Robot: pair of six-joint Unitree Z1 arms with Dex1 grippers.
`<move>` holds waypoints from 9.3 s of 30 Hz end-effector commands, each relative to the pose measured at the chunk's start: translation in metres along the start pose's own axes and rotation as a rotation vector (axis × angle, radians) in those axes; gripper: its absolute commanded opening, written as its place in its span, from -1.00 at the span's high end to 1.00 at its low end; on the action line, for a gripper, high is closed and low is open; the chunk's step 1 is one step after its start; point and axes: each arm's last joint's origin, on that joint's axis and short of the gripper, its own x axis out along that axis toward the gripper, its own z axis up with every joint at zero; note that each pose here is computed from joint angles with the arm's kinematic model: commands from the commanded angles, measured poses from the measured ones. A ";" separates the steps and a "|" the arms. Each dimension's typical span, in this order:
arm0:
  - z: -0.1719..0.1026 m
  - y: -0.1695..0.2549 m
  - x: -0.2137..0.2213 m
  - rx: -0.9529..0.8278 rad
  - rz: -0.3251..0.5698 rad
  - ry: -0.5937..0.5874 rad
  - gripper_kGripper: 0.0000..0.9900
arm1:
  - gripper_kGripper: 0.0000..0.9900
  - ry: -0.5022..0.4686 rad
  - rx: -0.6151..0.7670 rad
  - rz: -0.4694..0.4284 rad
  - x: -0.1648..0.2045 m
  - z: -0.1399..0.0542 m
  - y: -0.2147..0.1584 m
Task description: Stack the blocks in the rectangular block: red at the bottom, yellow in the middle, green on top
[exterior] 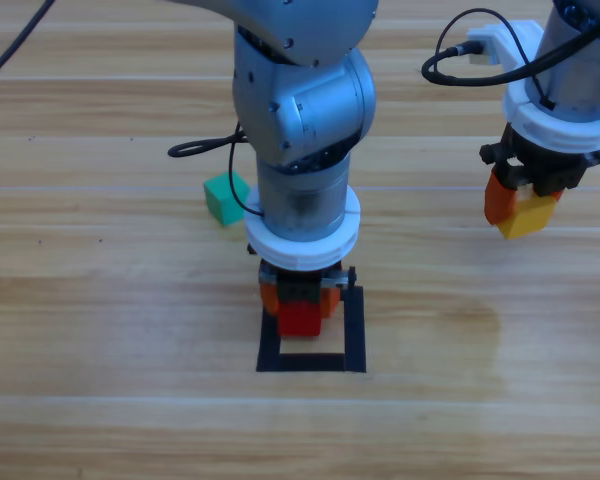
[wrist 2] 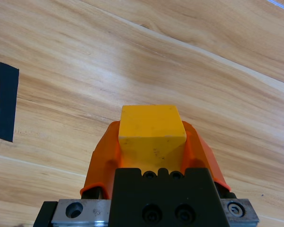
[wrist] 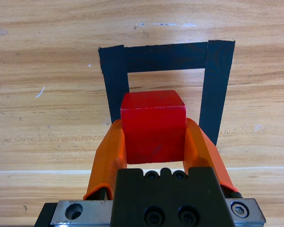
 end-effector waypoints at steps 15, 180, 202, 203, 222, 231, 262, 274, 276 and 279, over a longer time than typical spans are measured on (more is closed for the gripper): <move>-0.005 -0.010 0.033 0.010 -0.015 0.022 1.00 | 0.67 -0.030 -0.019 0.025 -0.025 -0.013 -0.001; -0.010 0.320 -0.098 0.310 -0.375 -0.648 -1.00 | 0.67 0.071 0.019 0.024 0.060 -0.021 0.200; -0.012 0.320 -0.091 0.297 -0.379 -0.648 -1.00 | 0.67 0.052 0.013 -0.010 0.069 -0.018 0.201; -0.012 0.320 -0.090 0.297 -0.379 -0.648 -1.00 | 0.67 0.051 0.011 -0.011 0.068 -0.018 0.201; -0.009 0.319 -0.090 0.302 -0.384 -0.657 -1.00 | -1.00 -0.156 -0.056 0.105 -0.042 -0.019 0.183; 0.071 0.282 -0.115 0.414 -0.313 -0.633 -1.00 | -1.00 -0.364 0.072 0.010 -0.150 -0.037 0.088; 0.127 0.083 0.038 0.714 -0.022 -0.210 -1.00 | -1.00 -0.049 0.170 0.202 -0.052 -0.027 0.004; 0.144 0.121 0.041 0.669 -0.028 -0.188 -1.00 | -1.00 -0.041 0.167 0.227 -0.053 -0.028 0.005; 0.145 0.127 0.043 0.665 -0.027 -0.178 -1.00 | -1.00 -0.039 0.167 0.226 -0.052 -0.028 0.005; 0.145 0.134 0.047 0.667 -0.021 -0.163 -0.97 | -1.00 -0.036 0.168 0.226 -0.052 -0.029 0.005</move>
